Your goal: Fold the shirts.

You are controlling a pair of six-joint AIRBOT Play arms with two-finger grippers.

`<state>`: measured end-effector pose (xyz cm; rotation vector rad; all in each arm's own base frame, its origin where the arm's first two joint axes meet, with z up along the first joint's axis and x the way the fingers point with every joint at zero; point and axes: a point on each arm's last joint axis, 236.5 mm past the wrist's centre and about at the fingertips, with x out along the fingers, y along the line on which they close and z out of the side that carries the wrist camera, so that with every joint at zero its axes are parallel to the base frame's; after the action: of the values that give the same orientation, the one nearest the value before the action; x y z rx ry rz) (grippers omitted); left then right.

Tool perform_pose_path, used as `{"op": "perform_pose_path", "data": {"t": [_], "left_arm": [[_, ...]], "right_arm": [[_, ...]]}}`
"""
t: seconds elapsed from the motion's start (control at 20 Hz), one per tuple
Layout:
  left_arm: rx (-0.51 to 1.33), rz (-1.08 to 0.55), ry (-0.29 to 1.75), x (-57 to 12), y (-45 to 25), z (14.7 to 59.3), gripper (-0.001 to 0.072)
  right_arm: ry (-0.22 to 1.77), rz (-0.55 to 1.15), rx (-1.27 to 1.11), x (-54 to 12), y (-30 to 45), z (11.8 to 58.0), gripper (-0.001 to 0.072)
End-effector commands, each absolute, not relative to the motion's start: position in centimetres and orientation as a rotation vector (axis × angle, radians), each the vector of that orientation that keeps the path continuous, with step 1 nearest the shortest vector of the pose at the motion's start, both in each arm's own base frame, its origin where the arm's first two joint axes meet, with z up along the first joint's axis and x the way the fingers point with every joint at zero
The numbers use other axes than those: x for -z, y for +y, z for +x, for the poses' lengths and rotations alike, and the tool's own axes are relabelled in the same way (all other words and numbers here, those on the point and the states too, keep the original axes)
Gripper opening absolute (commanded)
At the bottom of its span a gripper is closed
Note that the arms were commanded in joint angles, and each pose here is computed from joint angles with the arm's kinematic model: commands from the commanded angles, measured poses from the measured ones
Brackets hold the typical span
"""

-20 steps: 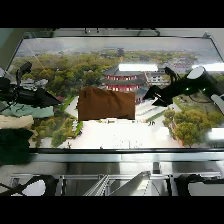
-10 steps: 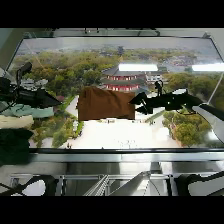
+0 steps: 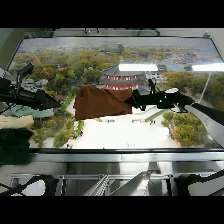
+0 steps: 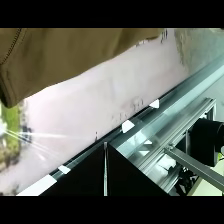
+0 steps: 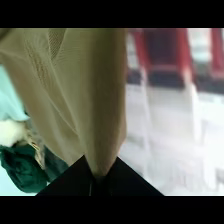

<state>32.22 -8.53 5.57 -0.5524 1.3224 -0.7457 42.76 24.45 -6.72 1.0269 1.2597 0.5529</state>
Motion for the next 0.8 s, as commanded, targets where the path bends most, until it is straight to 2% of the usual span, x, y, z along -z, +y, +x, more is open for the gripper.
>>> {"op": "perform_pose_path", "data": {"t": [0.0, 0.1, 0.2, 0.3, 0.45, 0.6, 0.75], "left_arm": [[0.758, -0.554, 1.334, -5.7, -8.6, 31.8, 0.0018], [0.761, -0.555, 1.338, -5.7, -8.6, 31.7, 0.0017], [0.762, -0.554, 1.338, -5.7, -8.7, 31.7, 0.0017], [0.762, -0.554, 1.338, -5.7, -8.6, 31.7, 0.0017], [0.755, -0.554, 1.332, -5.6, -8.6, 31.9, 0.0017], [0.754, -0.553, 1.331, -5.6, -8.6, 31.9, 0.0017], [0.755, -0.553, 1.332, -5.6, -8.6, 31.9, 0.0017]], "right_arm": [[1.05, 1.044, -0.472, 1.5, 17.9, 47.1, 0.0017], [0.915, 1.031, -0.288, -1.4, 8.3, 48.9, 0.0017], [0.817, 1.0, -0.03, -3.1, -3.3, 47.8, 0.0017], [0.779, 0.919, 0.257, -4.0, -14.7, 42.6, 0.0017], [0.851, 0.778, 0.661, -3.8, -26.5, 30.5, 0.0017], [0.892, 0.801, 0.851, -1.6, -31.2, 21.5, 0.0018], [0.984, 0.892, 0.895, 3.3, -31.5, 16.9, 0.0017]]}}
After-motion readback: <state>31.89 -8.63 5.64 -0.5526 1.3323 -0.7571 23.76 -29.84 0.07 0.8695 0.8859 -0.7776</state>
